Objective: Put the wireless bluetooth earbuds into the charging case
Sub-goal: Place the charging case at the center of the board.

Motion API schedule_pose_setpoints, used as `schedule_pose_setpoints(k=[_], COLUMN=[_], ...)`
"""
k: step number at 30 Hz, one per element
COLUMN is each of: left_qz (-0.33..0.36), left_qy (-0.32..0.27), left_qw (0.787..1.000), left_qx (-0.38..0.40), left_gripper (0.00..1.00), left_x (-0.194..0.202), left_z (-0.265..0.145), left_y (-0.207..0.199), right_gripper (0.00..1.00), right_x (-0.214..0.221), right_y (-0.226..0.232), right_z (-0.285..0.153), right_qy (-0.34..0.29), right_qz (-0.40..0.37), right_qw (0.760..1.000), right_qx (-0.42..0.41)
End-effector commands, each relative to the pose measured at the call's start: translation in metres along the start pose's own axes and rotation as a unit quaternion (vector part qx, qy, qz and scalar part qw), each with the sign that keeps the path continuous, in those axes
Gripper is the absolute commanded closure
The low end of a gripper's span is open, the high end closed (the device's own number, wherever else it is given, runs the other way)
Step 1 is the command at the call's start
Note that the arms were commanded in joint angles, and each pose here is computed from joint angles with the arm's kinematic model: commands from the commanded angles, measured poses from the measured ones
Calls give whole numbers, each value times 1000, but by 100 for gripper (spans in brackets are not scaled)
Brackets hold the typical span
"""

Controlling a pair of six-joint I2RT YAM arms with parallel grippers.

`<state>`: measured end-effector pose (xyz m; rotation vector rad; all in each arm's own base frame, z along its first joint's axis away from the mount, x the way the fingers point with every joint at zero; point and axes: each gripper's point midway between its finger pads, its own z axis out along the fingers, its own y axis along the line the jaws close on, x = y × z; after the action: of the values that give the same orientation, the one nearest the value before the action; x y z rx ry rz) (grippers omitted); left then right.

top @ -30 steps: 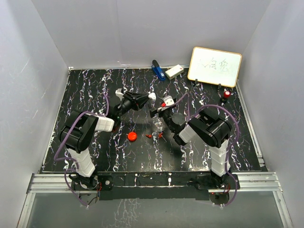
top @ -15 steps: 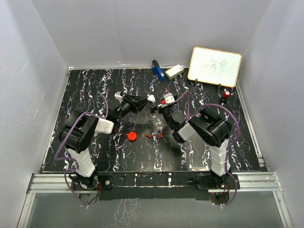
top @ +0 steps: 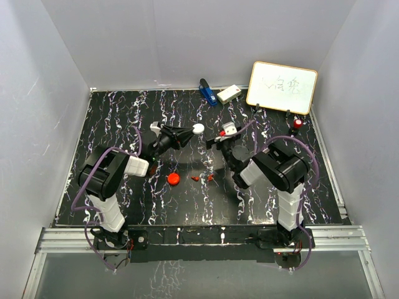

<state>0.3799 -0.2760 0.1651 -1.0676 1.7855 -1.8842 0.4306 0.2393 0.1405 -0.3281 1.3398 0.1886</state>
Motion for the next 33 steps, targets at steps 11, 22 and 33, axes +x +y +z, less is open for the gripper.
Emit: schedule_pose_setpoints(k=[11, 22, 33], left_qz=[117, 184, 213], left_qy=[0, -1, 5], left_qw=[992, 974, 961], left_qx=[-52, -132, -175], left_gripper=[100, 100, 100], left_x=[-56, -90, -98], left_z=[15, 50, 71], left_y=[10, 57, 80], right_gripper=[2, 2, 2], right_x=[-90, -119, -110], right_y=[-51, -17, -4], right_z=[-59, -69, -86], right_qy=[87, 129, 147], right_qz=[123, 157, 197], right_qw=[984, 979, 968], right_qx=[90, -15, -43])
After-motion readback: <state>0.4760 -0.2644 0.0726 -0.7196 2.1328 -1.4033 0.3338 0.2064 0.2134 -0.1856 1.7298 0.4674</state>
